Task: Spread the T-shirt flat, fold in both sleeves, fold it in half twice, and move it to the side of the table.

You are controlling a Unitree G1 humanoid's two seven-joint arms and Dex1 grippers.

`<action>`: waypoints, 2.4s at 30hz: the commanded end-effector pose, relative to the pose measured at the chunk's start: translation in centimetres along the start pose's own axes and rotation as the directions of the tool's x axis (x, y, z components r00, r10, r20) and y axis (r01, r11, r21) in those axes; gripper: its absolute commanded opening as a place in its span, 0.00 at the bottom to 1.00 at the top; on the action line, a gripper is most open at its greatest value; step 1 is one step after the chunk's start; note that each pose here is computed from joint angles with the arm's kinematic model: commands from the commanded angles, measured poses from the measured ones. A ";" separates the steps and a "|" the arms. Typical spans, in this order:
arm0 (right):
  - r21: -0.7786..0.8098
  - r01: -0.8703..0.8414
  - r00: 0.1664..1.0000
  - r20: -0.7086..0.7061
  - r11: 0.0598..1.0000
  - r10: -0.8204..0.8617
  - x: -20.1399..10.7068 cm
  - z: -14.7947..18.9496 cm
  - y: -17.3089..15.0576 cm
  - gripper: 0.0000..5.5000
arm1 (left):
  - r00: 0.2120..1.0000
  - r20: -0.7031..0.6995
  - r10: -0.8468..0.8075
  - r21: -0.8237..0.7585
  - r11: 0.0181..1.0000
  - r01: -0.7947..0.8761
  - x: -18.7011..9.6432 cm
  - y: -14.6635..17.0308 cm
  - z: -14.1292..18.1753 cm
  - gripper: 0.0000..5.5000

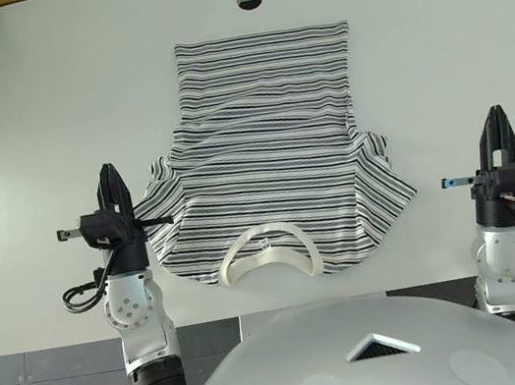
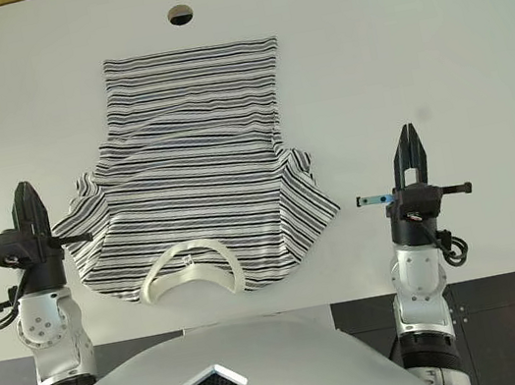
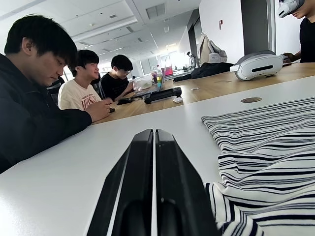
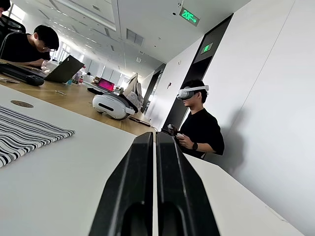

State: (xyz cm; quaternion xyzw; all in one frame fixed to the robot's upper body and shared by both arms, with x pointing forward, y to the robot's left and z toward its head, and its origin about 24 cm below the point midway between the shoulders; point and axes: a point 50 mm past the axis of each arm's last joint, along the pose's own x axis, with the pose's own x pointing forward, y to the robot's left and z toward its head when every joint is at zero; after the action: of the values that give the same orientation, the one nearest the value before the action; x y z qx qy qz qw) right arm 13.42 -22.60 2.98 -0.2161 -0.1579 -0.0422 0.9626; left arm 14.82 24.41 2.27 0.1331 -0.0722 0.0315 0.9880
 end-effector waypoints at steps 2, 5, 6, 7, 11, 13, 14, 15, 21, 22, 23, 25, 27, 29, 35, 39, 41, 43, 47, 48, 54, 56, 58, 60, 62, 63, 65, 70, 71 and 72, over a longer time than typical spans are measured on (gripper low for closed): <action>-0.011 0.001 1.000 -0.002 1.000 -0.001 0.2 -0.2 -0.2 0.02 | 1.000 0.000 -0.004 0.001 1.000 0.004 0.3 -0.2 0.0 0.02; -0.012 0.000 1.000 -0.002 1.000 0.000 0.2 -0.3 -0.2 0.02 | 1.000 -0.001 -0.004 -0.001 1.000 0.004 0.4 -0.2 -0.1 0.02; -0.012 0.001 1.000 -0.002 1.000 -0.001 0.3 -0.3 -0.2 0.02 | 1.000 -0.001 -0.004 -0.002 1.000 0.004 0.4 -0.3 -0.1 0.02; -0.012 0.001 1.000 -0.003 1.000 -0.001 0.3 -0.3 -0.2 0.02 | 1.000 -0.001 -0.004 -0.003 1.000 0.004 0.5 -0.3 -0.1 0.02; -0.012 0.000 1.000 -0.005 1.000 0.000 0.4 -0.5 -0.1 0.02 | 1.000 -0.003 -0.005 -0.006 1.000 0.005 0.6 -0.3 -0.2 0.02; -0.011 0.000 1.000 -0.005 1.000 0.000 0.5 -0.5 -0.1 0.02 | 1.000 -0.005 -0.004 -0.007 1.000 0.003 0.6 -0.3 -0.3 0.02; -0.010 -0.001 1.000 -0.005 1.000 0.001 0.5 -0.6 -0.1 0.02 | 1.000 -0.006 -0.003 -0.008 1.000 0.003 0.7 -0.3 -0.3 0.02; -0.009 -0.002 1.000 -0.005 1.000 0.002 0.6 -0.6 -0.1 0.02 | 1.000 -0.006 -0.002 -0.008 1.000 0.002 0.7 -0.3 -0.3 0.02; -0.006 -0.002 1.000 -0.007 1.000 0.002 0.6 -0.7 0.0 0.02 | 1.000 -0.009 -0.003 -0.011 1.000 0.003 0.7 -0.3 -0.4 0.02; -0.005 -0.002 1.000 -0.007 1.000 0.002 0.6 -0.7 0.0 0.02 | 1.000 -0.010 -0.003 -0.012 1.000 0.003 0.7 -0.3 -0.4 0.02; -0.004 -0.002 1.000 -0.007 1.000 0.002 0.6 -0.7 0.0 0.02 | 1.000 -0.010 -0.003 -0.012 1.000 0.003 0.7 -0.3 -0.4 0.02; -0.001 -0.007 1.000 -0.005 1.000 0.007 0.6 -0.7 0.1 0.02 | 1.000 -0.010 -0.002 -0.012 1.000 0.002 0.7 -0.3 -0.4 0.02; -0.001 -0.010 1.000 -0.004 1.000 0.010 0.7 -0.8 0.1 0.02 | 1.000 -0.009 -0.002 -0.012 1.000 0.002 0.7 -0.3 -0.4 0.02; 0.000 -0.011 1.000 -0.003 1.000 0.011 0.7 -0.8 0.1 0.02 | 1.000 -0.009 -0.001 -0.012 1.000 0.001 0.7 -0.3 -0.4 0.02; -0.004 -0.012 1.000 -0.003 1.000 0.012 0.7 -0.9 0.0 0.02 | 1.000 -0.006 -0.001 -0.014 1.000 0.000 0.8 -0.4 -0.3 0.02; -0.006 -0.014 1.000 -0.002 1.000 0.014 0.7 -0.9 0.0 0.02 | 1.000 -0.005 0.000 -0.013 1.000 0.000 0.8 -0.4 -0.3 0.02; -0.001 -0.030 1.000 -0.008 1.000 0.030 0.8 -1.1 0.2 0.02 | 1.000 -0.007 0.000 -0.017 1.000 0.000 0.9 -0.4 -0.4 0.02; 0.044 -0.156 0.987 -0.021 0.987 0.157 1.1 -1.3 1.6 0.02 | 1.000 -0.011 0.002 -0.045 0.999 -0.002 1.4 -0.4 -0.7 0.02; 0.126 -0.497 0.868 0.056 0.859 0.494 3.1 -0.3 7.1 0.02 | 1.000 -0.013 -0.014 -0.086 0.996 0.013 2.9 -0.6 -1.2 0.02; 0.126 -0.573 0.819 0.082 0.810 0.567 3.3 0.3 8.4 0.02 | 1.000 -0.013 -0.018 -0.092 0.996 0.017 3.1 -0.7 -1.3 0.02; 0.098 -0.805 0.593 0.111 0.585 0.798 3.3 1.3 11.5 0.02 | 0.999 -0.016 -0.030 -0.126 0.992 0.028 4.2 -1.1 -1.9 0.02; 0.066 -0.851 0.525 0.083 0.521 0.847 2.9 0.9 11.4 0.02 | 0.999 -0.019 -0.033 -0.138 0.990 0.030 4.4 -1.3 -2.0 0.02; 0.034 -0.893 0.451 0.060 0.449 0.891 2.4 0.8 11.0 0.02 | 0.999 -0.024 -0.032 -0.158 0.987 0.028 4.6 -1.4 -2.1 0.02; 0.015 -0.923 0.385 0.040 0.385 0.922 2.1 0.8 10.5 0.02 | 0.999 -0.028 -0.030 -0.175 0.984 0.025 4.8 -1.4 -2.2 0.02; 0.005 -0.952 0.307 0.016 0.307 0.952 1.7 1.0 9.9 0.02 | 0.999 -0.031 -0.032 -0.186 0.982 0.025 5.0 -1.4 -2.3 0.02; -0.001 -0.964 0.267 0.000 0.267 0.964 1.5 1.0 9.5 0.02 | 0.999 -0.033 -0.033 -0.191 0.981 0.026 5.0 -1.4 -2.4 0.02; -0.022 -0.978 0.207 -0.035 0.206 0.978 1.4 1.1 8.9 0.02 | 0.998 -0.045 -0.039 -0.219 0.975 0.028 5.1 -1.3 -2.5 0.02; -0.070 -0.992 0.116 -0.163 0.106 0.980 1.3 0.2 7.4 0.02 | 0.989 -0.089 -0.120 -0.335 0.939 0.084 4.9 1.1 -2.3 0.02; -0.077 -0.992 0.115 -0.190 0.102 0.975 1.2 -0.1 7.1 0.02 | 0.979 -0.114 -0.170 -0.323 0.938 0.126 4.8 2.0 -1.9 0.02; -0.079 -0.992 0.112 -0.214 0.097 0.970 1.1 -0.4 6.8 0.02 | 0.962 -0.149 -0.230 -0.289 0.940 0.180 4.6 2.8 -1.5 0.02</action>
State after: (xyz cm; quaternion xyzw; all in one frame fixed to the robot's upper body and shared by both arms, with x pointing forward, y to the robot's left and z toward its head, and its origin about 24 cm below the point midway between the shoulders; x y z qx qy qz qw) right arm 15.95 -14.99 1.31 -0.3273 0.0286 0.5830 0.7431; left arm 19.82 26.14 1.12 -0.0333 -0.0048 -0.0381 0.9987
